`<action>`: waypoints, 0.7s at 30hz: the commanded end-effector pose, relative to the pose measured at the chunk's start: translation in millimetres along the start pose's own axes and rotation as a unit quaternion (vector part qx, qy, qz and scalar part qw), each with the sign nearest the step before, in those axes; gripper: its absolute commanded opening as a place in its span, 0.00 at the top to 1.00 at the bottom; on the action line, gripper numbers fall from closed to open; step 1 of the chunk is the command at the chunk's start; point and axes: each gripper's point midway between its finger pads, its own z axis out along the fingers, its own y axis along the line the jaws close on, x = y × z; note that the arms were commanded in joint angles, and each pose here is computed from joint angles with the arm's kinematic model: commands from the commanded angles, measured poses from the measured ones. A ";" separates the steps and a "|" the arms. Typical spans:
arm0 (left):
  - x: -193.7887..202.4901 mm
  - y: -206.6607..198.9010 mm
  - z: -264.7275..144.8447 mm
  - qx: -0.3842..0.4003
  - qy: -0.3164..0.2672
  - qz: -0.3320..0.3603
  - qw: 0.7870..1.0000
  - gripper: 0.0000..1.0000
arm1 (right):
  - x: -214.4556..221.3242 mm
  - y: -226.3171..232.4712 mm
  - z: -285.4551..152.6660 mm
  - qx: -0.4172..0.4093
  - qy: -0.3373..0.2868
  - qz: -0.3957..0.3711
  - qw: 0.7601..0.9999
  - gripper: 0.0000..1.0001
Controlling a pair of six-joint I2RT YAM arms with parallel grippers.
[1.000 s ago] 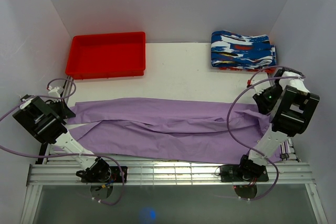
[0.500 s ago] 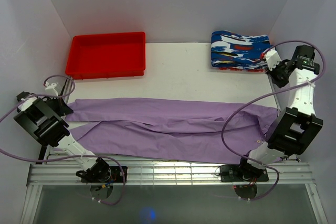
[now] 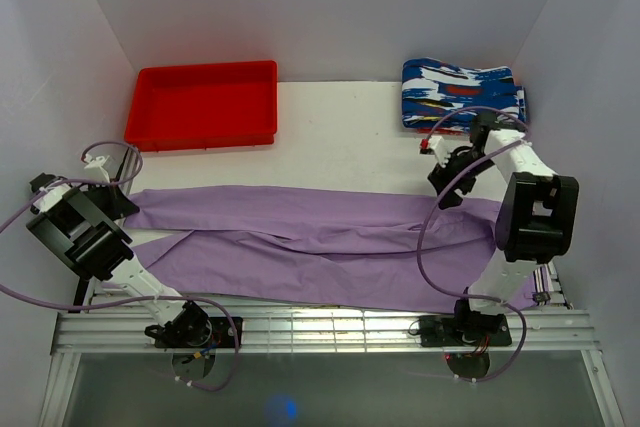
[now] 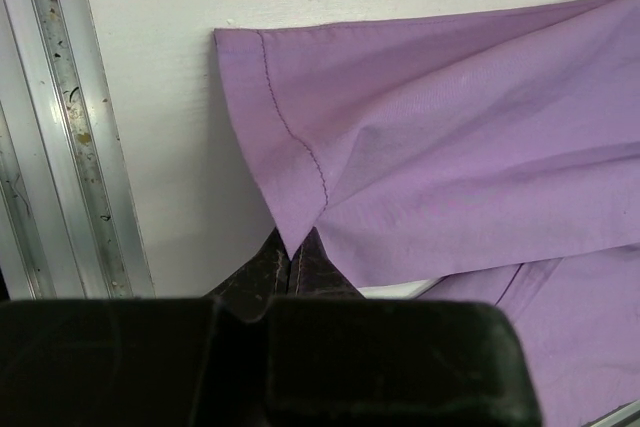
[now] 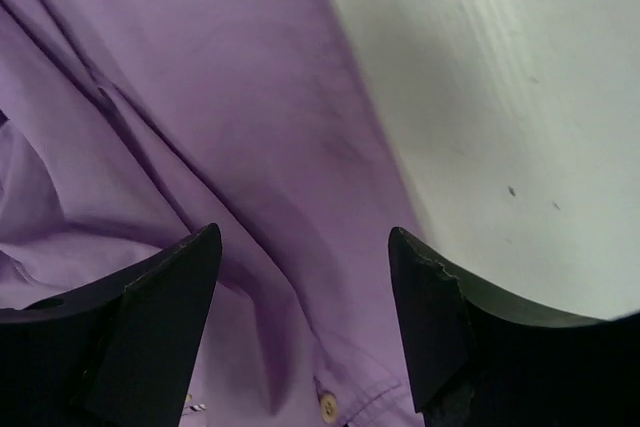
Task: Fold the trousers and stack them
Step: Flatten the trousers out
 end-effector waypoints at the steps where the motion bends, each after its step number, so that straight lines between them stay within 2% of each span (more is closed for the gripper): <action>1: -16.7 -7.8 -10.0 0.002 -0.030 0.030 0.999 1.00 | -3.5 7.1 14.0 -0.001 0.019 -0.028 0.999 0.28; 9: -14.0 -10.5 -9.2 0.006 -0.030 0.031 0.999 1.00 | -4.4 0.6 57.3 0.042 0.054 -0.070 0.995 0.33; 12: -13.8 -12.1 -9.7 0.008 -0.030 0.032 0.999 1.00 | -1.4 0.9 60.4 0.056 0.070 -0.087 0.992 0.40; 14: -12.4 -14.0 -9.4 0.011 -0.029 0.031 0.999 1.00 | 1.1 1.5 59.8 0.064 0.076 -0.096 0.990 0.70; 16: -14.4 -16.0 -10.7 0.012 -0.033 0.032 0.999 1.00 | 2.2 -1.1 54.0 0.076 0.082 -0.097 0.989 0.92; 19: -19.2 -21.3 -14.7 0.015 -0.038 0.039 0.998 1.00 | -5.6 -10.8 28.2 0.119 0.074 -0.105 0.985 0.92; 21: -22.8 -23.9 -19.2 0.014 -0.042 0.048 0.998 1.00 | -28.4 -27.4 -6.9 0.181 0.039 -0.109 0.977 0.92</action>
